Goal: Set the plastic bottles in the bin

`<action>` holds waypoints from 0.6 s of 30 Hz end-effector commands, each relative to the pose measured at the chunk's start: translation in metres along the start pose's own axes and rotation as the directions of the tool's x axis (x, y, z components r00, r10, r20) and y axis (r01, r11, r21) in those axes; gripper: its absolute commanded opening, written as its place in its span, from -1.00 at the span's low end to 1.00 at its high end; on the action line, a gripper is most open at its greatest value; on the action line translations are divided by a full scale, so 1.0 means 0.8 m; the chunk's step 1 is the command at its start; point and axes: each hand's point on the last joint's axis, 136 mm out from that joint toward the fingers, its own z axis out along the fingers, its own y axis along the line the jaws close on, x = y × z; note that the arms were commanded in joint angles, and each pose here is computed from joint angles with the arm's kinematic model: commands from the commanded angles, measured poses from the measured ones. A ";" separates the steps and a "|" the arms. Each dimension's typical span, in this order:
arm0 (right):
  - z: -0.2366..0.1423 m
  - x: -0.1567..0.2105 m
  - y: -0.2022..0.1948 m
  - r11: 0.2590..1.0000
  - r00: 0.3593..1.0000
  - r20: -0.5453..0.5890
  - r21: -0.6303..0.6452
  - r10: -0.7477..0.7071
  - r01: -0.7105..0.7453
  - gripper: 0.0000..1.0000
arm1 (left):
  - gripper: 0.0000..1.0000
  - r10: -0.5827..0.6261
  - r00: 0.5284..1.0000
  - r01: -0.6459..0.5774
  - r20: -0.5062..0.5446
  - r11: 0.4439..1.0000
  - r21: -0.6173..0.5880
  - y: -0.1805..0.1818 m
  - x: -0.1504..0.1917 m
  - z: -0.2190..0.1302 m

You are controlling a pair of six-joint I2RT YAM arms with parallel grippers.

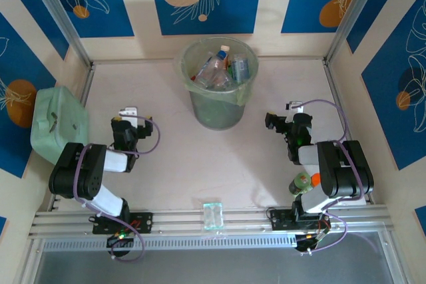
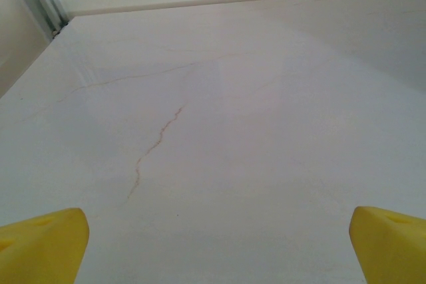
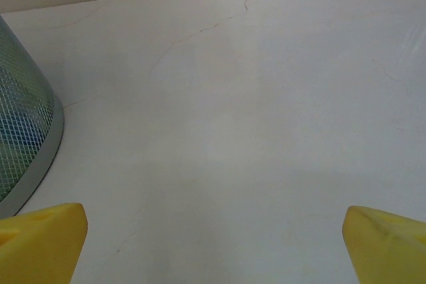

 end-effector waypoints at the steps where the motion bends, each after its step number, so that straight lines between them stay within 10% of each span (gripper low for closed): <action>1: 0.002 -0.018 0.001 1.000 0.999 0.038 0.003 -0.021 0.021 0.98 | 1.00 0.039 0.999 -0.040 0.014 0.994 0.100 -0.021 -0.011 0.007; 18: 0.004 -0.018 0.002 1.000 0.999 0.029 -0.017 -0.014 0.015 0.98 | 1.00 0.038 0.999 -0.037 0.000 0.988 0.148 -0.028 -0.010 0.009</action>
